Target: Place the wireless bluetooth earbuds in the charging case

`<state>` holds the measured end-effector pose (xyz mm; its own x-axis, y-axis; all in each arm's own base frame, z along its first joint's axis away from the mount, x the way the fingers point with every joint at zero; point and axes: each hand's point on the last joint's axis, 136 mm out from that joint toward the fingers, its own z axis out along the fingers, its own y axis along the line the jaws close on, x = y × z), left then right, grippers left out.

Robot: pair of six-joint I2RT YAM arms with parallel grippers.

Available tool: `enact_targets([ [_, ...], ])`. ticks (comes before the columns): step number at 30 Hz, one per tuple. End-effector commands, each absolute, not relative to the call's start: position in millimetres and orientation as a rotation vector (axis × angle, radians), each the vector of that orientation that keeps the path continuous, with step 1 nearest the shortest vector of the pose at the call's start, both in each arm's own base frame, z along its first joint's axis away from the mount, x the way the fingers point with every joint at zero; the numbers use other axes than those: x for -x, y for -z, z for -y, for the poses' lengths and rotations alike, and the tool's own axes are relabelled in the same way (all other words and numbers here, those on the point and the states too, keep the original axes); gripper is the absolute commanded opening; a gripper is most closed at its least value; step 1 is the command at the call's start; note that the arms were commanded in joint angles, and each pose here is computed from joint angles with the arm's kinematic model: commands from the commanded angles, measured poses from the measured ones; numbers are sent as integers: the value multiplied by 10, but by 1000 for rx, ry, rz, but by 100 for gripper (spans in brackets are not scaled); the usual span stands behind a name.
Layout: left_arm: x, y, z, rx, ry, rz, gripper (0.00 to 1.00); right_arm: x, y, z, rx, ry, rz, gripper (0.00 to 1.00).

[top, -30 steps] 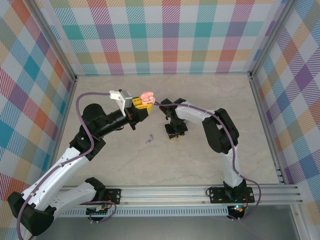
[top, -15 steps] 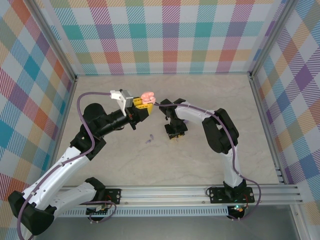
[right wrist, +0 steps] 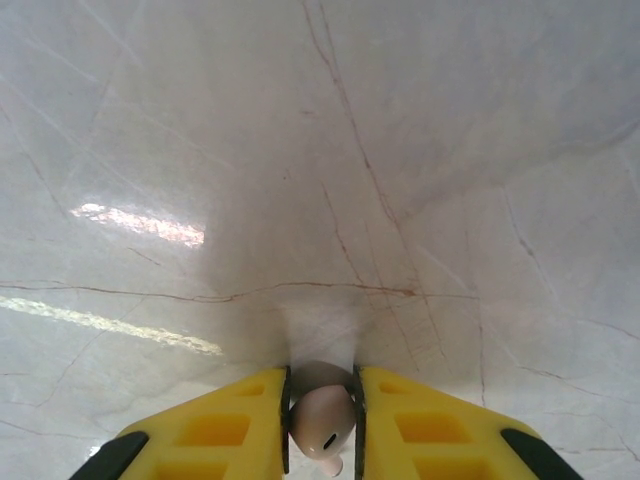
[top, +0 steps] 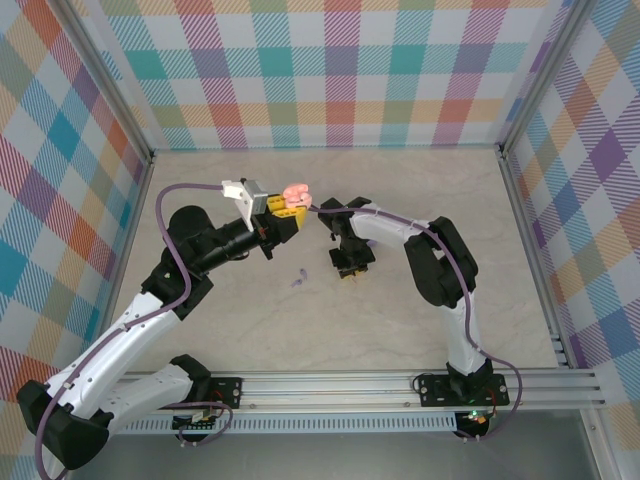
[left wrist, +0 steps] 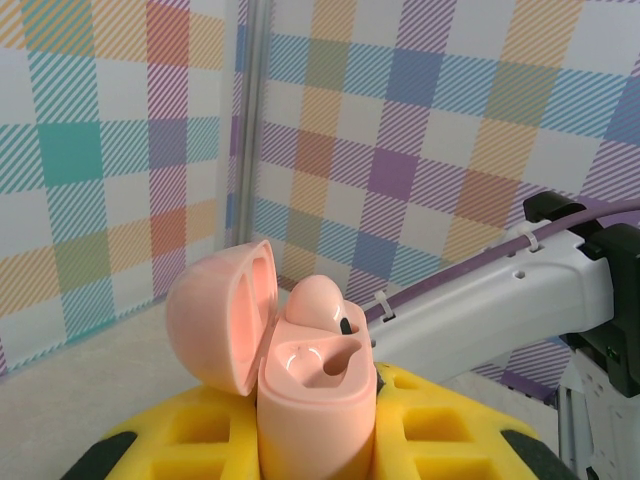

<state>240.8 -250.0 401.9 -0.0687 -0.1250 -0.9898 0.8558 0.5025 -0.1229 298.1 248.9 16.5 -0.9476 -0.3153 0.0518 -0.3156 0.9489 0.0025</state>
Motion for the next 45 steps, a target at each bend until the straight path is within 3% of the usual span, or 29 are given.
enact_targets([
  [1,-2339,-4147,2519,-700,948,-1362,21,-2888,-165,-2323,-403,-63,3027,21],
  [13,-2325,-4134,2512,-698,952,-1362,21,-3169,-250,-2097,10,97,3128,23],
  [22,-2322,-4137,2513,-698,954,-1361,22,-3127,-233,-2106,-144,102,3093,39],
  [34,-2337,-4127,2515,-696,949,-1365,21,-3143,-235,-2060,-358,-13,3055,37],
  [45,-2343,-4129,2518,-698,946,-1366,21,-3117,-183,-2017,-368,-74,3040,36],
])
